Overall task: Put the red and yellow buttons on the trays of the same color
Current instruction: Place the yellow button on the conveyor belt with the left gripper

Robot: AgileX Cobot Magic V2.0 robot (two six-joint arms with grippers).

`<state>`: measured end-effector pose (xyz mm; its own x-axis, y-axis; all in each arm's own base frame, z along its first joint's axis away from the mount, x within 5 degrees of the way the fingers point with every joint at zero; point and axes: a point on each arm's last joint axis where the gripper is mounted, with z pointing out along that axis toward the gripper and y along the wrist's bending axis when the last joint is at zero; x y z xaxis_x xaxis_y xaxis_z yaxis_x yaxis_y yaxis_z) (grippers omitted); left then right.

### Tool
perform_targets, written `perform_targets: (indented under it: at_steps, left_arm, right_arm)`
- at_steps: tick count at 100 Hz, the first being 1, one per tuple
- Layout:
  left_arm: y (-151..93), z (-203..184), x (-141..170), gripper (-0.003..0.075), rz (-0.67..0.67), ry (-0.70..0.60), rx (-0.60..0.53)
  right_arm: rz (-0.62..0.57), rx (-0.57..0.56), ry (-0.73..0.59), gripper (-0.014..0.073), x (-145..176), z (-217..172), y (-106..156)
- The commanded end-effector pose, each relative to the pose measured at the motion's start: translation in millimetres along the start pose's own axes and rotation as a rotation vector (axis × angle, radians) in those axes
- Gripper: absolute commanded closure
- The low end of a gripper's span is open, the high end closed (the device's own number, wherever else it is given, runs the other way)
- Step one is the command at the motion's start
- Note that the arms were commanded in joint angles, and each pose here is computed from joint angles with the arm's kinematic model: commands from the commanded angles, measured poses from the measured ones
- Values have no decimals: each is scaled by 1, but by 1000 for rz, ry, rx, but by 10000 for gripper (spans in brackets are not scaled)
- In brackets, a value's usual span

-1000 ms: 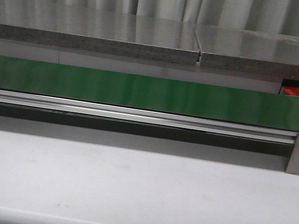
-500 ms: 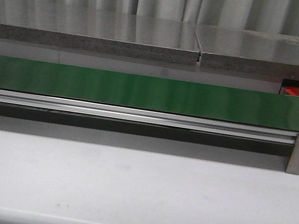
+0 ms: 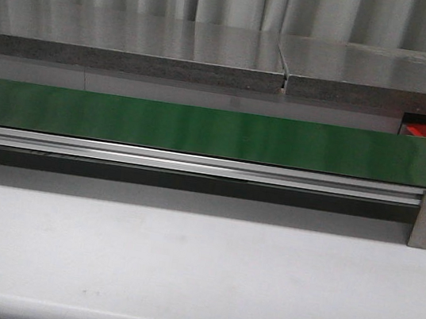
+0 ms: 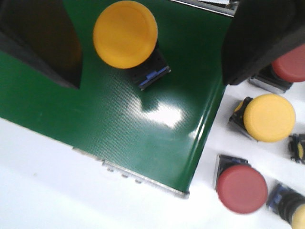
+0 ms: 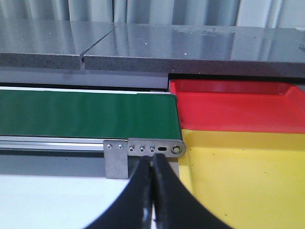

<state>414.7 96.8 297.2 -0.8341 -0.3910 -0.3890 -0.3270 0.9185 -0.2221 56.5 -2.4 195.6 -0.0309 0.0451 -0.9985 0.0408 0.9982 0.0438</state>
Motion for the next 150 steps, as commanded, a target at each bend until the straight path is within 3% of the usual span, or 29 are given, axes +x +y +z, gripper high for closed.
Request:
perform_targets:
  at_steps: [1,15,49,64,85,114,129,150]
  left_arm:
    - [-16,-54,-9,135,16,-187,58]
    - [-8,-69,-7,135,4,-203,46]
    - [31,-64,0,135,-41,-120,-75]
    - [53,-52,9,135,-137,-72,-171]
    - [75,-36,18,135,-283,-17,-191]
    - [81,-5,18,135,-411,49,-159]
    - [87,8,17,135,-507,51,-196]
    - [90,20,15,135,-542,43,-197]
  right_arm:
    - [-9,-10,-112,711,-15,-3,1]
    - [-9,-10,-112,711,-15,-3,1]
    - [-9,-10,-112,711,-15,-3,1]
    - [-9,-10,-112,711,-15,-3,1]
    - [-9,-10,-112,711,-15,-3,1]
    - [-9,-10,-112,711,-15,-3,1]
    - [-9,-10,-112,711,-15,-3,1]
    - [-9,-10,-112,711,-15,-3,1]
